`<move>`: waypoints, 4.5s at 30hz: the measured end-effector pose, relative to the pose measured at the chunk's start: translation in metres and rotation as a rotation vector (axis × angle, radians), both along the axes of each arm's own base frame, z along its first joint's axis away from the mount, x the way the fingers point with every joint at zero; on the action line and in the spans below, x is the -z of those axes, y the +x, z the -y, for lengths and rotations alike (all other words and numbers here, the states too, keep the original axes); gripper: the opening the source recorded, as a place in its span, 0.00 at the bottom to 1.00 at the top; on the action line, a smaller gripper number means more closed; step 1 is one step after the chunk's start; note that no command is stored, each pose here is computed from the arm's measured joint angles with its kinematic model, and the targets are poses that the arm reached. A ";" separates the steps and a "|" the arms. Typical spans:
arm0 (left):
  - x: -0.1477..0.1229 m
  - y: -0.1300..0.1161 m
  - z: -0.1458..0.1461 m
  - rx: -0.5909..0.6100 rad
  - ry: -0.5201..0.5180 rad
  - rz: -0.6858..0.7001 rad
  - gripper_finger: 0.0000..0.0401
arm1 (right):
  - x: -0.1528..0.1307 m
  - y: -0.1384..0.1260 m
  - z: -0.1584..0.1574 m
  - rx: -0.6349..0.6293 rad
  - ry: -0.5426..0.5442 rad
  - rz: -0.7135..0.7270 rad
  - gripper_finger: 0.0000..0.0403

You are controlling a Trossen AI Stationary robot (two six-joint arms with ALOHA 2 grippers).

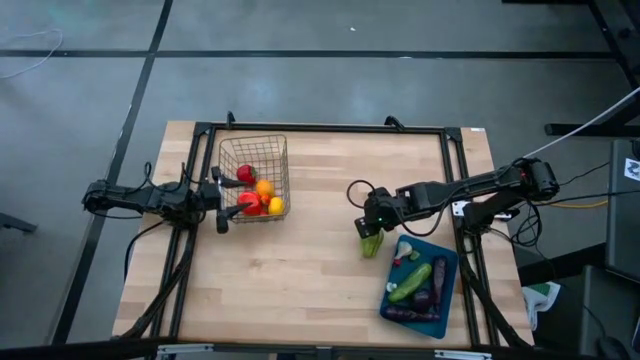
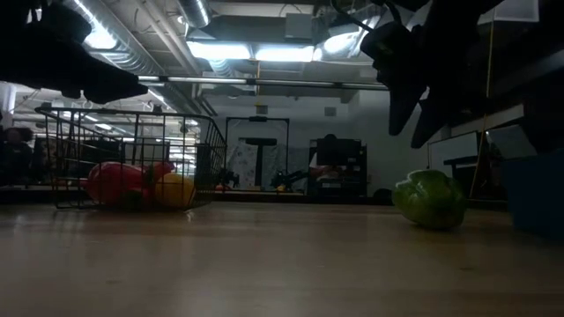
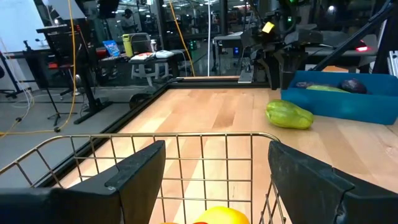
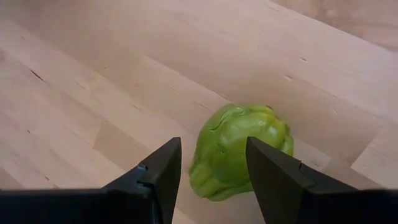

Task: Sort produce into baskets
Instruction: Put the green chayote into the blue bin

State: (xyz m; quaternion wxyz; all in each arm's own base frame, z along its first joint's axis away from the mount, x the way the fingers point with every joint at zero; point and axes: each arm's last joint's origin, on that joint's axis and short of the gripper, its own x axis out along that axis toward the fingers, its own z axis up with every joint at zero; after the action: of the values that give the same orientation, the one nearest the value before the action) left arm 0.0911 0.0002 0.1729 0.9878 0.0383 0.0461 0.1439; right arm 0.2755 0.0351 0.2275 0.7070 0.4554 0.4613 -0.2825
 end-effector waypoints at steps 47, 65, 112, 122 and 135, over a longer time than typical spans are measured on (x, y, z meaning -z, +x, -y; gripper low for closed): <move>0.000 0.000 0.000 0.000 -0.001 0.000 0.70 | 0.029 0.006 -0.061 0.518 0.226 -0.040 0.97; 0.000 0.000 0.000 0.000 -0.001 0.000 0.70 | 0.057 0.016 -0.066 0.643 0.266 -0.133 0.97; 0.000 0.000 0.000 0.000 -0.001 0.000 0.70 | 0.064 0.016 -0.057 0.868 0.262 -0.149 0.97; 0.000 0.000 0.000 0.000 -0.001 0.001 0.70 | 0.069 0.023 -0.060 0.881 0.247 -0.177 0.97; 0.000 0.000 0.000 0.000 -0.001 0.001 0.70 | 0.068 0.023 -0.060 0.880 0.244 -0.179 0.66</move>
State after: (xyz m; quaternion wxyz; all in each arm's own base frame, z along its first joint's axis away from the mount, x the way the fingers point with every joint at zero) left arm 0.0910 0.0001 0.1732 0.9878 0.0375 0.0457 0.1437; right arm 0.2985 0.0949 0.1591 0.4187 0.6616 0.3132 -0.5375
